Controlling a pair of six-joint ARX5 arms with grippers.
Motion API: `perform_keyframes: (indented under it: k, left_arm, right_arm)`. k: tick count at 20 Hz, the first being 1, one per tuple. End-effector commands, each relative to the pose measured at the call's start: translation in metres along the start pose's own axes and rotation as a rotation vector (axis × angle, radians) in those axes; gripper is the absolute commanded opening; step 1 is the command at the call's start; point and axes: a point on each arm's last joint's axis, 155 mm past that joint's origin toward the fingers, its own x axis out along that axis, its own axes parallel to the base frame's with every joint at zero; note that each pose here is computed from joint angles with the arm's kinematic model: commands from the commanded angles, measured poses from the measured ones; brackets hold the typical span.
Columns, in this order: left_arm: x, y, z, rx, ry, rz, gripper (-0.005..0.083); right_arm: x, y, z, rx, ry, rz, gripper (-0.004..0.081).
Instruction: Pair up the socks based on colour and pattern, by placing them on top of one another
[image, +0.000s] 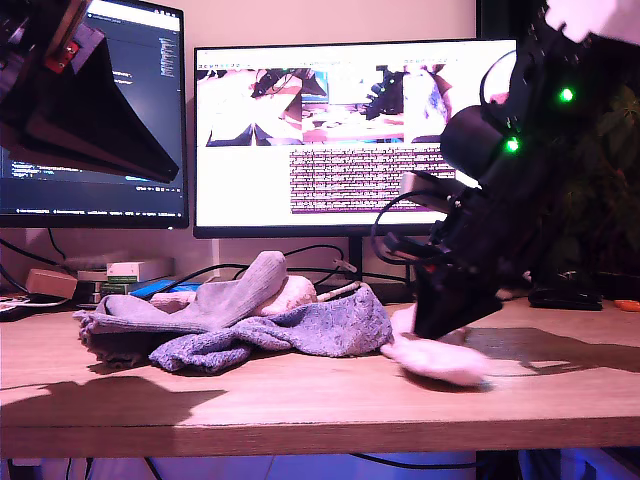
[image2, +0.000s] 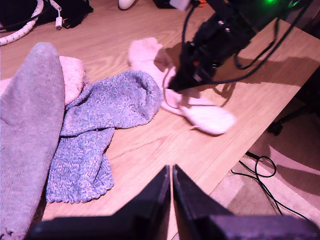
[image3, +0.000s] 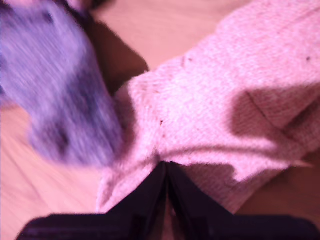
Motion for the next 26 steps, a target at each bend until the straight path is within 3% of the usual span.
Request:
perform_keyframes:
  k: [1, 5, 8, 12, 17, 19, 23, 26]
  left_arm:
    - [0.002, 0.000, -0.006, 0.003, 0.011, -0.002, -0.0020]
    - [0.002, 0.000, -0.006, 0.003, 0.010, -0.002, -0.0020]
    - [0.002, 0.000, -0.006, 0.028, 0.012, -0.002, -0.0020]
    - [0.002, 0.000, -0.006, 0.028, 0.012, -0.002, -0.0020]
    - [0.002, 0.000, -0.007, 0.028, 0.014, -0.002, -0.0020]
    - [0.002, 0.000, -0.007, 0.026, 0.016, -0.001, -0.0020]
    - [0.002, 0.000, -0.007, 0.026, 0.018, -0.002, -0.0020]
    - [0.002, 0.000, -0.008, 0.025, 0.019, -0.002, -0.0020]
  right_arm:
    - [0.012, -0.007, -0.055, 0.025, 0.178, -0.036, -0.0013]
    - [0.002, -0.019, -0.089, 0.012, 0.319, -0.105, -0.0013]
    - [0.001, -0.018, -0.081, 0.014, 0.289, -0.102, -0.0013]
    - [-0.022, -0.009, -0.052, 0.006, 0.191, -0.087, -0.0013]
    - [-0.064, 0.000, -0.001, -0.055, 0.017, -0.088, -0.0013]
    - [-0.068, 0.008, 0.013, -0.110, -0.022, -0.048, -0.0013]
    - [-0.076, 0.033, 0.062, -0.251, -0.209, 0.061, -0.0013]
    - [-0.088, 0.052, 0.092, -0.317, -0.280, 0.147, -0.0013]
